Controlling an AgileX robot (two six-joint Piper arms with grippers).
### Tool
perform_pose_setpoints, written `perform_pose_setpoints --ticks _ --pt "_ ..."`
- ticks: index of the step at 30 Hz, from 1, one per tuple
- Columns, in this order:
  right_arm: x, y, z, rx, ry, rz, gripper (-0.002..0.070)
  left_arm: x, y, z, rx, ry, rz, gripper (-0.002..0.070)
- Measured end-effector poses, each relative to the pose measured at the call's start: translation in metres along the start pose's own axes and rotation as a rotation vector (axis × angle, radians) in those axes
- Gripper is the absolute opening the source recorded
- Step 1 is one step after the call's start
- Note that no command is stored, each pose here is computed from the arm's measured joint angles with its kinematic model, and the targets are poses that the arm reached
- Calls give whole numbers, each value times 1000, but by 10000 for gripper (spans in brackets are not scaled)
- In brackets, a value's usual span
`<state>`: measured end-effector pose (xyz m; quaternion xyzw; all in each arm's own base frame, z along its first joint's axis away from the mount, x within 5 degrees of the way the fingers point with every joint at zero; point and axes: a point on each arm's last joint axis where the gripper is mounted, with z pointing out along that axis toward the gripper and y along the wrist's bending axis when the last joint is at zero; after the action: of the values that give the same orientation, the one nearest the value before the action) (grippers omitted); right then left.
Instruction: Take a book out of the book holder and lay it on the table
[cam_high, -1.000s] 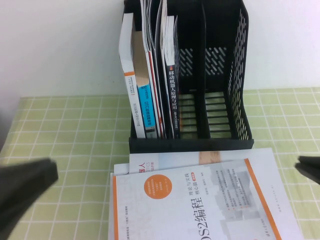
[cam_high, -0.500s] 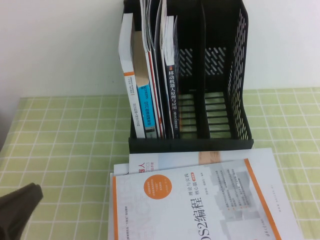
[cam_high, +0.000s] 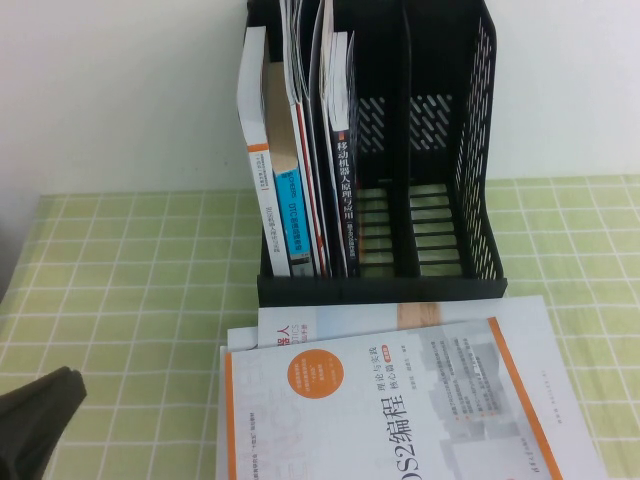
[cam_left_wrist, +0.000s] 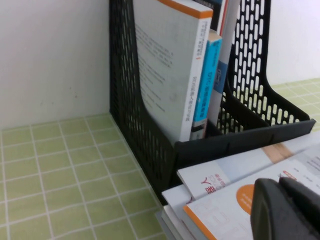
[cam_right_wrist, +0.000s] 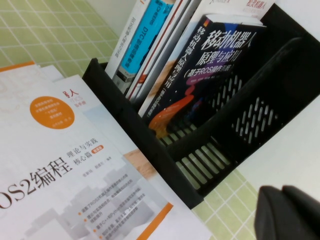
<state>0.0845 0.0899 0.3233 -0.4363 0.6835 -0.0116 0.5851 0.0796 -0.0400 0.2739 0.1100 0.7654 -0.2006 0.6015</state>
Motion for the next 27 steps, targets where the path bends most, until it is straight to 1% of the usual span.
perform_pose_setpoints --ticks 6,10,13,16,19,24,27 --pt "0 0 0 -3 -2 3 -1 4 -3 0 30 42 0 -3" --pt "0 0 0 -3 -2 3 -1 3 -2 0 19 32 14 -2" --pt "0 1 0 -4 -4 3 -1 9 3 -3 -29 -12 48 -2" --pt "0 1 0 -3 -4 2 -1 24 11 -7 -89 -68 27 -3" --pt "0 1 0 -3 -4 8 -1 42 17 -11 -135 -112 33 -3" --pt "0 1 0 -3 -4 10 -1 76 25 -12 -175 -135 41 -3" --pt "0 1 0 -4 -4 10 -1 82 26 -15 -190 -150 21 -3"
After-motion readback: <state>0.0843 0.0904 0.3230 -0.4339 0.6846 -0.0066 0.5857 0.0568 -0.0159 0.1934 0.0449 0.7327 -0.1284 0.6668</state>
